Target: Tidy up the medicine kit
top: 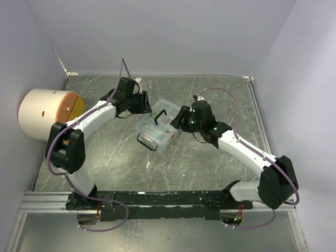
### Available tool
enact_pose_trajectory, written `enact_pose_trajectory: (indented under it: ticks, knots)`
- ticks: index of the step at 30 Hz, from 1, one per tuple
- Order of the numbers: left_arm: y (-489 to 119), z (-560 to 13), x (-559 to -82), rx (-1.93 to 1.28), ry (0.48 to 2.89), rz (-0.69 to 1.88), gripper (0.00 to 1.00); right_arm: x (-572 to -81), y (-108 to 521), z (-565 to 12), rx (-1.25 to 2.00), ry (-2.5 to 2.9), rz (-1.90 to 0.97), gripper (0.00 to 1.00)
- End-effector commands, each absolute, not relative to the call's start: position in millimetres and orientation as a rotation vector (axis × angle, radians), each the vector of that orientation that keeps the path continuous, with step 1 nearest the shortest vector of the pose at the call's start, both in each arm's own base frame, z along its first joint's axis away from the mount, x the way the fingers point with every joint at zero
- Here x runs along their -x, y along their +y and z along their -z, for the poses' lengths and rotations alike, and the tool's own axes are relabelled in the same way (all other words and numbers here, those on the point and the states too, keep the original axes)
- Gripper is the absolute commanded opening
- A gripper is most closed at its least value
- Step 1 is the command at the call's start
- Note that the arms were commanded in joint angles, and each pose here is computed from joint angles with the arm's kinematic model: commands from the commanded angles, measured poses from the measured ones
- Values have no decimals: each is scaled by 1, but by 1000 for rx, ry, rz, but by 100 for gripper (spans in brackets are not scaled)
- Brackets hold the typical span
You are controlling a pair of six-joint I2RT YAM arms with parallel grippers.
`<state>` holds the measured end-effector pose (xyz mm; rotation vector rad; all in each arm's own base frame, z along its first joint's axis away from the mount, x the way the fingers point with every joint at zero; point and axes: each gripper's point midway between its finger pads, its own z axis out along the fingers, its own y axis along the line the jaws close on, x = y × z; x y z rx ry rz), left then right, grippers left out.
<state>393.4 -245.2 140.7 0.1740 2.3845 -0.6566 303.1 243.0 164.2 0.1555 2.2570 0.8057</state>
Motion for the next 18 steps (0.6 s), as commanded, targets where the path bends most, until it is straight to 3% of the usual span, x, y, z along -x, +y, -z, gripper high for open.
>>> enact_pose_trajectory:
  ticks: [1, 7, 18]
  knots:
    - [-233, -136, -382, -184, 2436, 591, 58, -315, 247, -183, -32, 2212, -656, 52]
    - [-213, -173, -382, -63, 2335, 516, 74, -346, 262, -200, 23, 2162, -479, 60]
    - [-166, -181, -333, 222, 2227, 476, 73, -386, 274, -186, 107, 2178, -208, 62]
